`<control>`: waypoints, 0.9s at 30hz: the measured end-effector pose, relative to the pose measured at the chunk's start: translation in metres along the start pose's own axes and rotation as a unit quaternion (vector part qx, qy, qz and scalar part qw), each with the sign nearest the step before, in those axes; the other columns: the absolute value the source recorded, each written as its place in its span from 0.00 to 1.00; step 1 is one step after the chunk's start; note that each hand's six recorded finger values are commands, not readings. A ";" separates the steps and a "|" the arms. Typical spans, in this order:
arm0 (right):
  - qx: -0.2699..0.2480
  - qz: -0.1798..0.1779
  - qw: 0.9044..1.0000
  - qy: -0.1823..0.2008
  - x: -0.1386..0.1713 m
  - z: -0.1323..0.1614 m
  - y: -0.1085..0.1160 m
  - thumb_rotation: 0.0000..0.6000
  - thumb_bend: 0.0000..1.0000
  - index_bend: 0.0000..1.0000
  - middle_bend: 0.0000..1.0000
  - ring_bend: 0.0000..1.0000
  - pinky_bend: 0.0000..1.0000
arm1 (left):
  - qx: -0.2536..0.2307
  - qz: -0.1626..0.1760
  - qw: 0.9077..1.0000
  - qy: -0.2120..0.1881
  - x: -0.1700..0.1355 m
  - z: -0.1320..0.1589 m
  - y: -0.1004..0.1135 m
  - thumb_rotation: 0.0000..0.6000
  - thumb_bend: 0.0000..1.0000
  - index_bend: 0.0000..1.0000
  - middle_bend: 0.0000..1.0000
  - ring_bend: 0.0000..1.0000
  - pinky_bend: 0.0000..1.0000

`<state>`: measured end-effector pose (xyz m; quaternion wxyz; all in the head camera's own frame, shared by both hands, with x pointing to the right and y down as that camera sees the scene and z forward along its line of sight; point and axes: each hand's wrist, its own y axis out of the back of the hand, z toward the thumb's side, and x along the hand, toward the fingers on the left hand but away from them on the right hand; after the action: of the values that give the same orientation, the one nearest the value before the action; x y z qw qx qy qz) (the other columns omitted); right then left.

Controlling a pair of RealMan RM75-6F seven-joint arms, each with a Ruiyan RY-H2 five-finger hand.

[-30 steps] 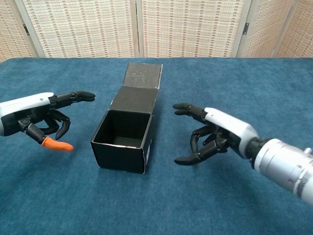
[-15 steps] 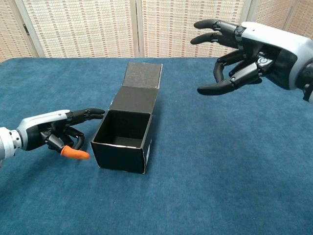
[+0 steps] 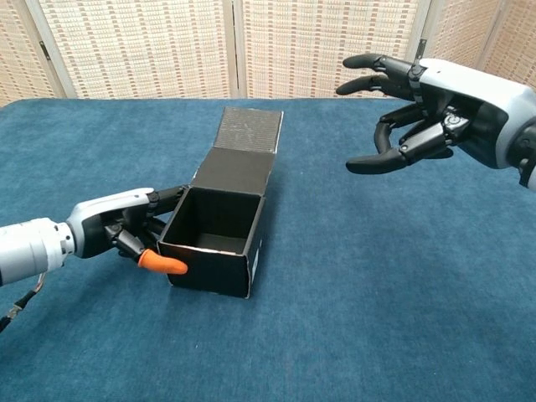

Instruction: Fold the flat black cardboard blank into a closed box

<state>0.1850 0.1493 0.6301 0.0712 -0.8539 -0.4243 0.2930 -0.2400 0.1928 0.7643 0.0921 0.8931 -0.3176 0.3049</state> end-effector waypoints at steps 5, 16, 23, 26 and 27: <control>-0.012 0.003 1.000 -0.022 0.001 -0.011 -0.002 1.00 0.02 0.00 0.13 0.63 1.00 | -0.014 0.005 1.000 0.002 0.004 -0.001 -0.001 1.00 0.18 0.03 0.05 0.66 1.00; -0.047 0.026 0.991 -0.127 -0.009 -0.057 -0.011 1.00 0.02 0.02 0.18 0.65 1.00 | -0.064 0.050 0.997 -0.013 0.007 -0.005 0.001 1.00 0.19 0.50 0.50 0.73 1.00; -0.075 0.031 0.982 -0.172 -0.045 -0.071 -0.023 1.00 0.02 0.06 0.20 0.66 1.00 | -0.066 0.069 0.995 -0.032 -0.004 0.004 0.018 1.00 0.19 0.53 0.54 0.74 1.00; -0.090 0.031 0.979 -0.182 -0.069 -0.070 -0.031 1.00 0.02 0.07 0.20 0.66 1.00 | -0.064 0.072 0.994 -0.046 -0.011 0.013 0.026 1.00 0.19 0.53 0.54 0.74 1.00; -0.093 0.032 0.978 -0.182 -0.077 -0.068 -0.035 1.00 0.03 0.07 0.20 0.66 1.00 | -0.063 0.071 0.994 -0.050 -0.013 0.016 0.028 1.00 0.19 0.53 0.53 0.74 1.00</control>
<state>0.1634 0.1209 0.7322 -0.0966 -0.8020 -0.4284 0.4048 -0.2574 0.1719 0.7426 0.1104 0.8746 -0.4034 0.2452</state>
